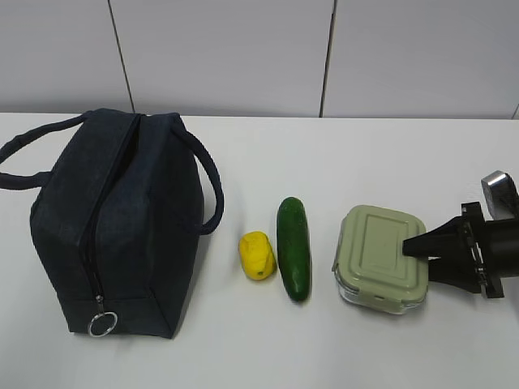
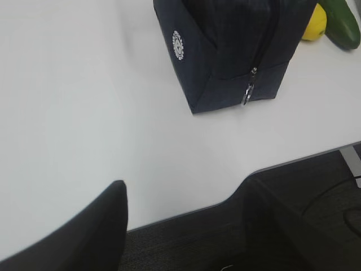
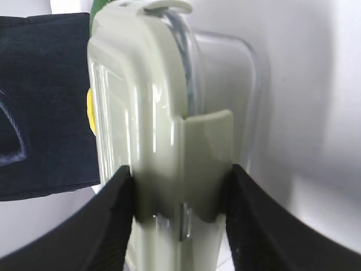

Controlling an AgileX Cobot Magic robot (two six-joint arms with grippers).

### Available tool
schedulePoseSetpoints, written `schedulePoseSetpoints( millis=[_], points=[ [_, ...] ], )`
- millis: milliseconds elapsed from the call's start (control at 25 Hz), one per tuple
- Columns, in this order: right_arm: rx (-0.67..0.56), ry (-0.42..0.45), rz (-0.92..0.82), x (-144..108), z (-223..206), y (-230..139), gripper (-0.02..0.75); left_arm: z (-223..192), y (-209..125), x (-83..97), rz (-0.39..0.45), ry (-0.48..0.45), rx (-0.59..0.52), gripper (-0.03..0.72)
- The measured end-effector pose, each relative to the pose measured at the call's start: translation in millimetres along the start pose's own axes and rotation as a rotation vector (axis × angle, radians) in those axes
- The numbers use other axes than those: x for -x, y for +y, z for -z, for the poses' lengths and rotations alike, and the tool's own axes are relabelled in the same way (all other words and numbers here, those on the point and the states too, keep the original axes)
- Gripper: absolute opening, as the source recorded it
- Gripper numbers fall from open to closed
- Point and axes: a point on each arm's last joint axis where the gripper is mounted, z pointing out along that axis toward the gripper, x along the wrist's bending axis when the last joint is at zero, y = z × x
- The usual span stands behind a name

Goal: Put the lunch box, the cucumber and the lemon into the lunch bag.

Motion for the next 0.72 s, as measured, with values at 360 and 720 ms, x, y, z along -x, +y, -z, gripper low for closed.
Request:
schedulePoseSetpoints(
  millis=[360, 720],
  points=[
    [-0.001, 0.003, -0.036, -0.8, 0.2, 0.0, 0.357, 0.0, 0.0, 0.0, 0.0, 0.0, 0.0, 0.447],
    [0.011, -0.029, -0.004, -7.9, 5.3, 1.5, 0.356, 0.0, 0.0, 0.0, 0.0, 0.0, 0.0, 0.447]
  ],
)
